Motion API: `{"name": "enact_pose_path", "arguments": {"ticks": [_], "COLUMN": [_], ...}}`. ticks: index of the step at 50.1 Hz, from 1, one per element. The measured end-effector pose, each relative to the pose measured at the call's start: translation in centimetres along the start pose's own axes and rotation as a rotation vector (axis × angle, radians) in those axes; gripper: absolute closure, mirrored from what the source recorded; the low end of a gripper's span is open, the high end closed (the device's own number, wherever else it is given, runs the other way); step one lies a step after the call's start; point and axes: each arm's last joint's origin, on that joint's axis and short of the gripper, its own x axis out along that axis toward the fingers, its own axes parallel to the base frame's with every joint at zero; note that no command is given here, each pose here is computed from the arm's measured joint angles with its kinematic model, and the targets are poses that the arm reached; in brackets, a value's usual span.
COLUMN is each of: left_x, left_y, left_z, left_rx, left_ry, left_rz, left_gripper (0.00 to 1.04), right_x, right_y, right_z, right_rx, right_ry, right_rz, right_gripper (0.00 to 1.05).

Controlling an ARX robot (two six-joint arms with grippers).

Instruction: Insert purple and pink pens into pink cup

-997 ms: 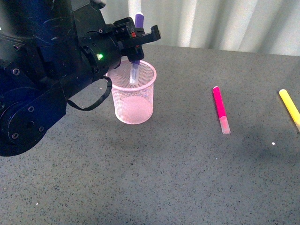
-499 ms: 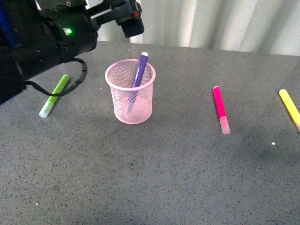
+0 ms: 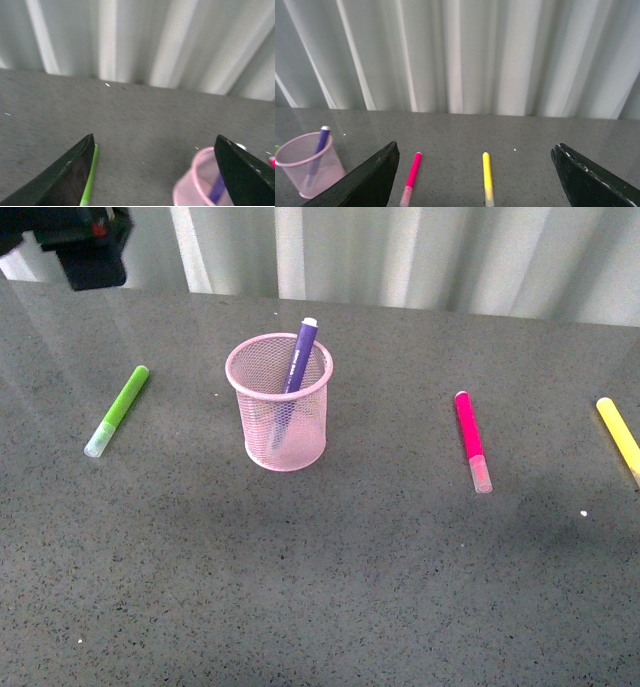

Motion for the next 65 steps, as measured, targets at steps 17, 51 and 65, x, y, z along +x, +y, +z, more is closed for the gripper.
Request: {"name": "enact_pose_path", "arguments": {"ticks": [17,51,65], "left_x": [-7.3,-13.4,-14.7], "left_y": [3.0,4.5,4.3], "left_z": [-2.3,-2.7,-2.3], "left_rx": [0.099,0.104,0.106], "left_ry": [-0.145,-0.156,-0.179], "left_rz": [0.096,0.105,0.102], "left_gripper": [0.93,1.01,1.01], "right_x": [0.0,0.0,0.0], "right_y": [0.0,0.0,0.0], "right_z": [0.0,0.0,0.0], "right_rx": [0.0,0.0,0.0], "right_ry": [0.0,0.0,0.0], "right_rz": [0.0,0.0,0.0], "right_gripper": [0.07,0.07,0.07]}}
